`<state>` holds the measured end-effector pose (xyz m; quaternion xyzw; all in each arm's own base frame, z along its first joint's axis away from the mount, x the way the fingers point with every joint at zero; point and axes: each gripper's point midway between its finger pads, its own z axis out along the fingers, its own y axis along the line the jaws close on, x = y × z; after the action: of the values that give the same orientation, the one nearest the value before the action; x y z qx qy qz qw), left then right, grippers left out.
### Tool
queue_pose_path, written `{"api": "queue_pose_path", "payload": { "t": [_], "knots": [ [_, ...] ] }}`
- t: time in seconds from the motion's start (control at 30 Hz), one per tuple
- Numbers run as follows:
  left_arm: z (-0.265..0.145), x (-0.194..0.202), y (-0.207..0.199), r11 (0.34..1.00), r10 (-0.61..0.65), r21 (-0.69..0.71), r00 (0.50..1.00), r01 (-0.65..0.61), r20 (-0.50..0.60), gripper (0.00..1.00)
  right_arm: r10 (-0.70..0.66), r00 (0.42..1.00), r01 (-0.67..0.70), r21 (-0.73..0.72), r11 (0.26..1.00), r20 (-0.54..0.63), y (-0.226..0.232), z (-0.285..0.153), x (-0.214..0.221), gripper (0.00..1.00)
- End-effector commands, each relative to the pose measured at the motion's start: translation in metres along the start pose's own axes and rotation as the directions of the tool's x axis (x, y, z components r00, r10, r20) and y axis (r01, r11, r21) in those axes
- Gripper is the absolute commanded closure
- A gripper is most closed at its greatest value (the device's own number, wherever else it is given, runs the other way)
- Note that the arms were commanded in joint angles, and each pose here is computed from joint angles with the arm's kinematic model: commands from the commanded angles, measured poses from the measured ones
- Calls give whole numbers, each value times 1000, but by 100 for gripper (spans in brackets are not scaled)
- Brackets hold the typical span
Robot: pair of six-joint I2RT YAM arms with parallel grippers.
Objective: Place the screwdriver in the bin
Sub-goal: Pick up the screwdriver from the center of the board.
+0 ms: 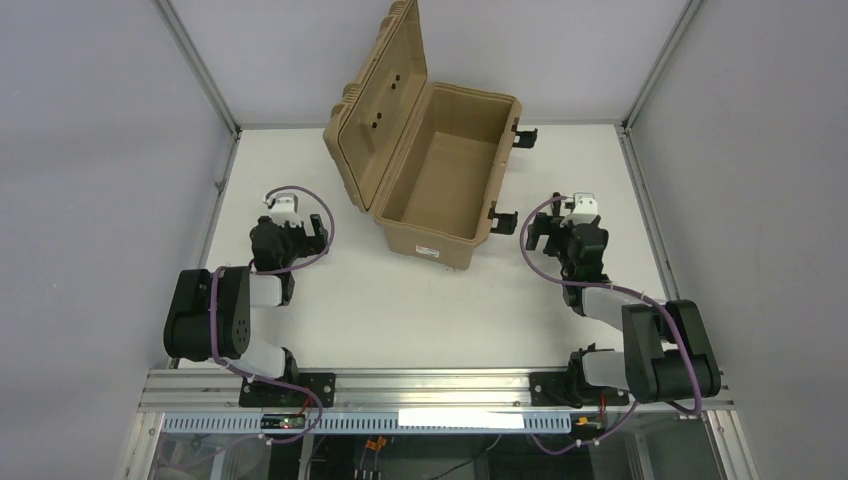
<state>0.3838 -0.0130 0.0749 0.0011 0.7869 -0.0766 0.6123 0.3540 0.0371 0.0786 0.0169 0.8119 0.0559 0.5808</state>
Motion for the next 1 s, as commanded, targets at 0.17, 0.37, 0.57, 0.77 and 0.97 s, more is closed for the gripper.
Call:
{"api": "queue_pose_path", "payload": {
  "t": [0.17,0.37,0.57,0.77,0.97],
  "knots": [
    [1,-9,-1,1000,-1,13,999,0,40,1,31,997,-35,48,998,70,-6,4,-23,1],
    [1,-9,-1,1000,-1,13,999,0,40,1,32,998,-35,50,998,57,-6,6,-22,1],
    [1,-9,-1,1000,-1,13,999,0,40,1,27,997,-29,35,999,74,-3,3,-29,1],
    [1,-10,-1,1000,-1,13,999,0,41,1,25,993,-31,50,998,115,-5,-10,-48,1],
    [1,-9,-1,1000,-1,13,999,1,39,1,12,998,-18,96,995,59,-9,-24,-74,1]
  ]
}}
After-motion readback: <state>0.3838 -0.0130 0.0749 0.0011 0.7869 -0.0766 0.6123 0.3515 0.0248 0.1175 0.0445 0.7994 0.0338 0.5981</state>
